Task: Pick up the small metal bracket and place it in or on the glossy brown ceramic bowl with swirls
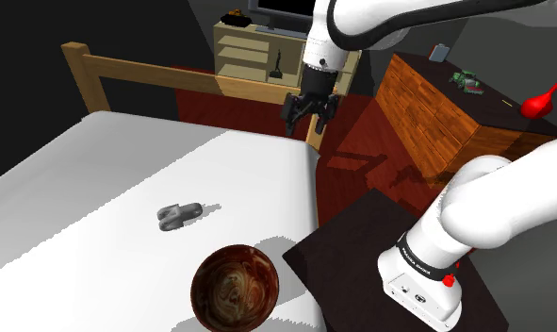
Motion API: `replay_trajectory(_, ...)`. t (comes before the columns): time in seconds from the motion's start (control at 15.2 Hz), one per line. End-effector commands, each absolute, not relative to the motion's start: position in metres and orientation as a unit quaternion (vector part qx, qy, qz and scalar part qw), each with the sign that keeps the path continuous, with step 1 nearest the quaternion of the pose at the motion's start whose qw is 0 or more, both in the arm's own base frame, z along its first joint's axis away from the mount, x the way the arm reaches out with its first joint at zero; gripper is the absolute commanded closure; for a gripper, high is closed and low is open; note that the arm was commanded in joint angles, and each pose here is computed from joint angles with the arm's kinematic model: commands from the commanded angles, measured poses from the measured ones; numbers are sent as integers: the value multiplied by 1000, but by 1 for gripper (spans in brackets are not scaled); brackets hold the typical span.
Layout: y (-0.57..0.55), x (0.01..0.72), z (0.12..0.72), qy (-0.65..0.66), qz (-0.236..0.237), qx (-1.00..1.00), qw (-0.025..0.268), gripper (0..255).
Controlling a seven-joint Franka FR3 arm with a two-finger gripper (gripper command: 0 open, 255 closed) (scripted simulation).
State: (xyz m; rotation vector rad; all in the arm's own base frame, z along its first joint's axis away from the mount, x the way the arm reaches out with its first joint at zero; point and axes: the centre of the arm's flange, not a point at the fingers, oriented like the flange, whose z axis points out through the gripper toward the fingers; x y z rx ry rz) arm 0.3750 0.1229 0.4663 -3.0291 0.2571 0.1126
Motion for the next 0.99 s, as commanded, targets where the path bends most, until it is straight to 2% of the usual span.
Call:
replay_trajectory(0.0,145,382,451,84,36,-995,49,0)
replay_trajectory(0.92,288,445,349,78,37,-996,39,0)
